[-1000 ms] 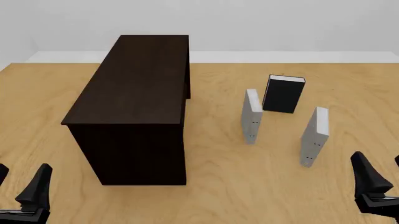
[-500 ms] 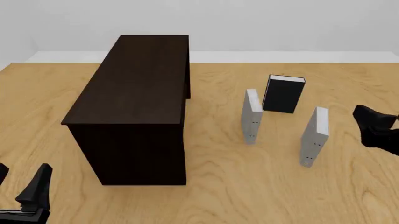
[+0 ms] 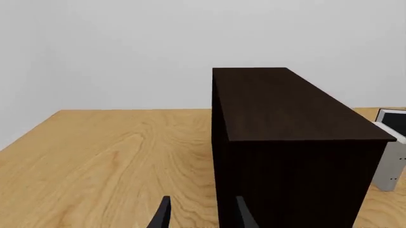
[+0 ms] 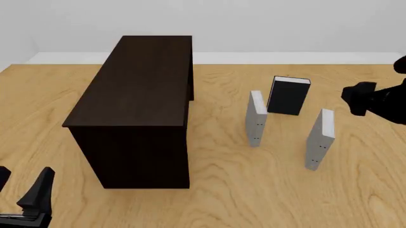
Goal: Pick up the book on the right and place it under the cabinet shelf.
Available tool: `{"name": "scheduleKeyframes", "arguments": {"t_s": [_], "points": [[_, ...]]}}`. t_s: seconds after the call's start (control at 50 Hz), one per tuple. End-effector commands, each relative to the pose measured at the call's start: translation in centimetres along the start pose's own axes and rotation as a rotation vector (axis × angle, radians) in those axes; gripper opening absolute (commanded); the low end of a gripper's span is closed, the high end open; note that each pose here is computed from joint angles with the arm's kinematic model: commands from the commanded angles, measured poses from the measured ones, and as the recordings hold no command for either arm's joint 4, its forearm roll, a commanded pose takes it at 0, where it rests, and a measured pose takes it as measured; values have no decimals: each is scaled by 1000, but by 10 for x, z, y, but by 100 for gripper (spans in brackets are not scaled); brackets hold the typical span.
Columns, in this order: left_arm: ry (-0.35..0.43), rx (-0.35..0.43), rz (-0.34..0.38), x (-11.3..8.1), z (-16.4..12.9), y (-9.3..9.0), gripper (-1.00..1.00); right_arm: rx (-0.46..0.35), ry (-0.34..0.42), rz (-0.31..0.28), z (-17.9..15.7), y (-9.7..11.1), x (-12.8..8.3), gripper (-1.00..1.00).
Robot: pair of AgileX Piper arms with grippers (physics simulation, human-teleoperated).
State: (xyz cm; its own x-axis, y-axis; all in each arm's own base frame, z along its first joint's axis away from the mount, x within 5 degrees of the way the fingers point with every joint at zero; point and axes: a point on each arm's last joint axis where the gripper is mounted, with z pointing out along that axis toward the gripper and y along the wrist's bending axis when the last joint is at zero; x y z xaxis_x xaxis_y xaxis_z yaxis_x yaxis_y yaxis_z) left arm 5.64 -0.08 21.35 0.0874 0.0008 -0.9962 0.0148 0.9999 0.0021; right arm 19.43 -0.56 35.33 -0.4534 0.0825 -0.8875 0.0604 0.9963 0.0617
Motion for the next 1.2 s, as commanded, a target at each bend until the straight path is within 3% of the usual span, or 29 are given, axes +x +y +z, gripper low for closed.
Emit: {"name": "scheduleKeyframes", "arguments": {"t_s": [0.02, 0.04, 0.06, 0.4, 1.2], "points": [[-9, 20, 6, -1, 0, -1, 100, -2, 81, 26, 26, 3, -5, 100], [28, 25, -30, 2, 4, -2, 100, 0, 84, 25, 28, 2, -7, 100], [-6, 17, 4, 0, 0, -1, 100, -1, 88, 27, 30, 3, -7, 100], [4, 9, -5, 0, 0, 0, 100, -7, 155, 64, 65, 7, 3, 100], [4, 9, -5, 0, 0, -1, 100, 53, 279, 51, 143, -15, 59, 100]]}}
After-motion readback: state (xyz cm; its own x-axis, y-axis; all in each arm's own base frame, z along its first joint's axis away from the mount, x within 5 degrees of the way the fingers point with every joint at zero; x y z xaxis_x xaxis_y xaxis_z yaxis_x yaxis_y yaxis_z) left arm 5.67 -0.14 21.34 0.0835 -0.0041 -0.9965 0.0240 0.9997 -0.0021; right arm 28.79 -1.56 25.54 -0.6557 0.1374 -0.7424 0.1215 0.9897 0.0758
